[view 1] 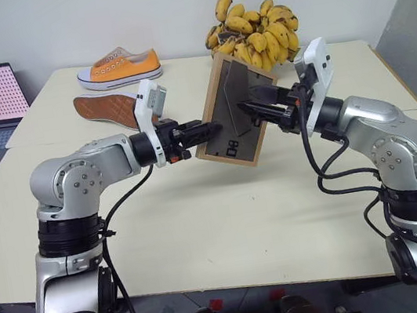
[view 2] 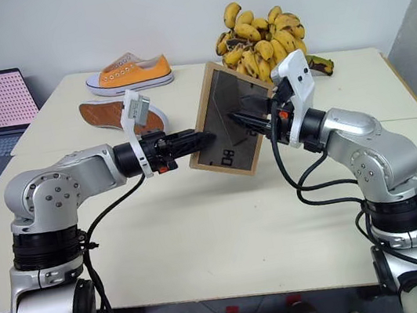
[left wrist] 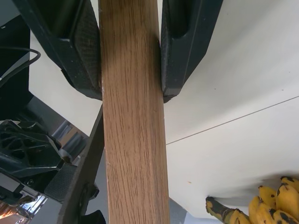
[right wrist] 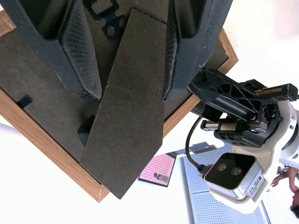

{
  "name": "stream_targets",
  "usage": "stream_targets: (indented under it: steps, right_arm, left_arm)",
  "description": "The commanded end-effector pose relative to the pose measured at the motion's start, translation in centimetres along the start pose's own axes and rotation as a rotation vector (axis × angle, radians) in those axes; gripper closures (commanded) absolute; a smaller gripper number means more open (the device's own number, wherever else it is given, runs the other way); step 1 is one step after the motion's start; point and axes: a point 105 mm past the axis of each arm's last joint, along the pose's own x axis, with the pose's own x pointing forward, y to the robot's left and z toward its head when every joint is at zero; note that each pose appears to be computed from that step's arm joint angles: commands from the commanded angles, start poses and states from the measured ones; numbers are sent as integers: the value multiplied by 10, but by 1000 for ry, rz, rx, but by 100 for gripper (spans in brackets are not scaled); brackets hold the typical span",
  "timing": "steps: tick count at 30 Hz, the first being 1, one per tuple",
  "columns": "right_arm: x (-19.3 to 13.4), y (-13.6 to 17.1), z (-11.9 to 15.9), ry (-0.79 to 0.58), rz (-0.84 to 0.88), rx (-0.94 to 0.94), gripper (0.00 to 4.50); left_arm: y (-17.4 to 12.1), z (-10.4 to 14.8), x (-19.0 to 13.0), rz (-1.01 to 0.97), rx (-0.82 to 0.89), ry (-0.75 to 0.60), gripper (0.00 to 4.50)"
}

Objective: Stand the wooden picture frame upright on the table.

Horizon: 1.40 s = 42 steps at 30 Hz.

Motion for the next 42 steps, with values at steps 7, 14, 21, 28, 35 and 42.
stream_targets:
  steps: [7,14,21,28,35,42]
  right_arm:
    - [-9,14,18,-63,15,-24,242]
    - [-14,-10,-8,47,-84,-85,242]
    - [-37,-38,-35,207,-167,-196,196]
    - [-78,-55,-41,322,-168,-753,129]
    - [-74,-46,-68,194,10,-1503,129]
    - [-49,-41,-74,-50,-57,-1718,129]
  left_arm:
    - [22,23,5,75,26,-68,320]
    - [10,33,9,28,46,-79,320]
    - [3,36,6,11,54,-79,320]
    - [9,33,-6,30,-10,-54,320]
    - [-11,-8,-19,-63,-212,142,320]
    - [-20,-17,-20,-79,-281,167,320]
